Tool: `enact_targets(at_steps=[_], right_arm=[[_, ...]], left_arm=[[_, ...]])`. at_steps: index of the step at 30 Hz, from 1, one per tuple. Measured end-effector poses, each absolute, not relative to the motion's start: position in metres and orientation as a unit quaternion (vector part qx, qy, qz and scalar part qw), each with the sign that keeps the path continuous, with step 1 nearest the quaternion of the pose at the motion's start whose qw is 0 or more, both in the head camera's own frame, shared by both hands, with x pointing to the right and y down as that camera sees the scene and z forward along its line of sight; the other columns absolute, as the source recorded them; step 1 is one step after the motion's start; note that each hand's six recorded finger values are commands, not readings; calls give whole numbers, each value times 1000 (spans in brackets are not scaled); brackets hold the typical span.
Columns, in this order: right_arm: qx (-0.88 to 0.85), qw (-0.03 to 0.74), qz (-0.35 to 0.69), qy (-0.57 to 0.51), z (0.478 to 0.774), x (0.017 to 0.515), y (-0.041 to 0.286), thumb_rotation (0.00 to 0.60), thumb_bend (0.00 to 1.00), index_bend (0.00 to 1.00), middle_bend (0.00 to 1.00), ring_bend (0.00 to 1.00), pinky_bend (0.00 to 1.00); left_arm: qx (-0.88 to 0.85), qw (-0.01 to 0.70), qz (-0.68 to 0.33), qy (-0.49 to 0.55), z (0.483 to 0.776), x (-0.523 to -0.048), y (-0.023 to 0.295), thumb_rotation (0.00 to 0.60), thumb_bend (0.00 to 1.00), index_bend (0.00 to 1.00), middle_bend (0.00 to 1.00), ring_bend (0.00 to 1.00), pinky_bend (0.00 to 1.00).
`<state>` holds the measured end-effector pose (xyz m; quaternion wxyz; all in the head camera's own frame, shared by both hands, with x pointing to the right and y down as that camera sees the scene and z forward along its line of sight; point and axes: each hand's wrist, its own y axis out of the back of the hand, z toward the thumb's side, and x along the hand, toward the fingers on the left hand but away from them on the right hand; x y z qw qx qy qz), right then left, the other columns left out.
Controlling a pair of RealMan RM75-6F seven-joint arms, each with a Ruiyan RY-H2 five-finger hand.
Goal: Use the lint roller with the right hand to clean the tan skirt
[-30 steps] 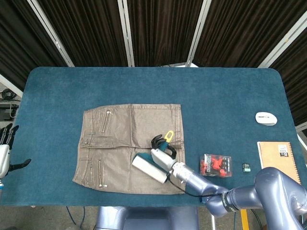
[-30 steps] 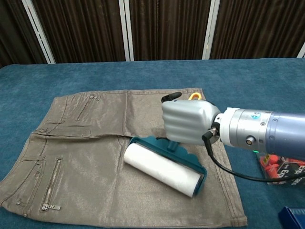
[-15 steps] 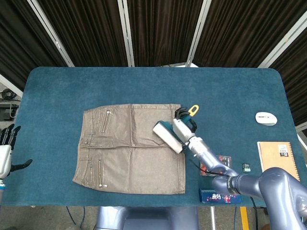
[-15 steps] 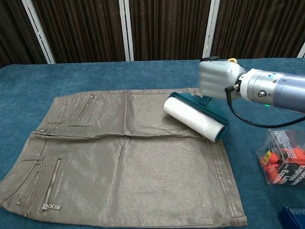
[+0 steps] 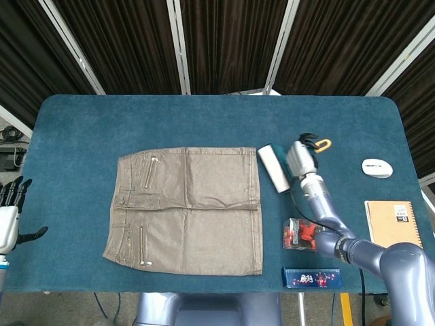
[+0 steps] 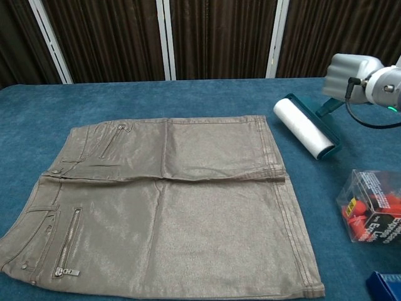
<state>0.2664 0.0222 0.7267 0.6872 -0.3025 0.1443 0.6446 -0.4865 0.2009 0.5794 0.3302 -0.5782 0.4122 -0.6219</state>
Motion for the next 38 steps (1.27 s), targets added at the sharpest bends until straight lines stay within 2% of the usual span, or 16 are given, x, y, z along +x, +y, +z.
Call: enact_targets(at_steps=[1,2,4,5,6,7,9,11,18,22,29,38], right_arm=[[-307,677,654,141,728,273,22,600,737,571,594,524,432],[-310,670,660,139,730,277,23,600,632,514,562,486,432],[-318,659,669,134,732,282,26,600,317,323,430,368,425],[-320,654,672,132,733,283,27,600,142,189,318,277,395],[-323,650,675,130,734,285,28,600,33,86,221,199,350],[-326,645,679,127,735,287,29,600,3,44,170,160,317],[-328,639,685,123,735,289,31,600,0,0,86,100,250],[-333,633,690,116,733,289,33,600,0,0,49,70,209],[-368,623,687,70,715,283,42,600,0,0,10,0,146],[-402,627,667,21,691,284,51,600,0,0,6,0,139],[-489,584,639,-109,644,304,75,600,0,0,0,0,3],[-572,521,572,-272,582,347,132,600,0,0,0,0,0]], left_arm=[[-578,330,-622,412,579,-486,201,600,0,0,0,0,0],[-579,331,-621,412,579,-486,201,600,0,0,0,0,0],[-579,331,-621,412,579,-485,201,600,0,0,0,0,0],[-580,332,-620,412,578,-484,202,600,0,0,0,0,0],[-580,332,-620,411,578,-484,202,600,0,0,0,0,0],[-580,332,-620,411,578,-484,202,600,0,0,0,0,0],[-581,332,-619,411,578,-483,202,600,0,0,0,0,0],[-583,331,-618,411,578,-483,202,600,0,0,0,0,0],[-590,331,-609,414,574,-480,202,600,0,0,0,0,0],[-594,334,-599,421,567,-479,202,600,0,0,0,0,0],[-603,345,-579,428,557,-475,204,600,0,0,0,0,0],[-618,358,-552,429,545,-470,214,600,0,0,0,0,0]])
